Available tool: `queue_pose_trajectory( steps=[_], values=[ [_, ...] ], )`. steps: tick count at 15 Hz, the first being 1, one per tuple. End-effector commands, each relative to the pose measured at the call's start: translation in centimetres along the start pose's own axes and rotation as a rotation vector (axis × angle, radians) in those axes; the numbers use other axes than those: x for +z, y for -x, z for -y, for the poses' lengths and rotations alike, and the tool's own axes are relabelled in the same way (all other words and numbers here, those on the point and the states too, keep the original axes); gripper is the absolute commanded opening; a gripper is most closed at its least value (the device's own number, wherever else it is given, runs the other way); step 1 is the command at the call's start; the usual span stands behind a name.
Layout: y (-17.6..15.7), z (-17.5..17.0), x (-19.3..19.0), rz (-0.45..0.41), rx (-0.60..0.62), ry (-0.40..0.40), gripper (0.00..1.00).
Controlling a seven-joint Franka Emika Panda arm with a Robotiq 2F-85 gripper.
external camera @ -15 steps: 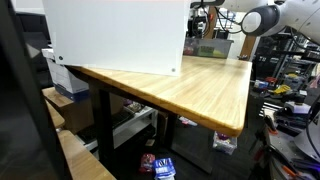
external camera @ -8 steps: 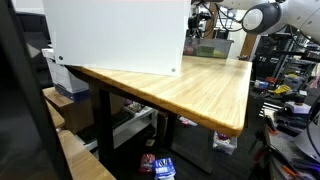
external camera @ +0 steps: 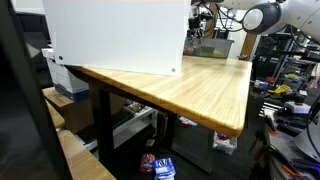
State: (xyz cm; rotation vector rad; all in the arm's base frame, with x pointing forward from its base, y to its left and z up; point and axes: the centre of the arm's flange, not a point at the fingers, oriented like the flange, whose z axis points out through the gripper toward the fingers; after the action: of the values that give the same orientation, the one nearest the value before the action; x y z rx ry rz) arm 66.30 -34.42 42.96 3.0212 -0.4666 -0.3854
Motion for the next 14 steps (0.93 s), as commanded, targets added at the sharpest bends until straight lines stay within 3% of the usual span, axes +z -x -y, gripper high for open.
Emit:
queue_pose_trajectory(
  steps=[1, 14],
  values=[
    [2.2, -0.3, 1.7, 0.051, -0.033, -0.014, 1.00],
    [3.2, -4.9, 1.4, 0.080, 0.048, -0.049, 1.00]
  ],
)
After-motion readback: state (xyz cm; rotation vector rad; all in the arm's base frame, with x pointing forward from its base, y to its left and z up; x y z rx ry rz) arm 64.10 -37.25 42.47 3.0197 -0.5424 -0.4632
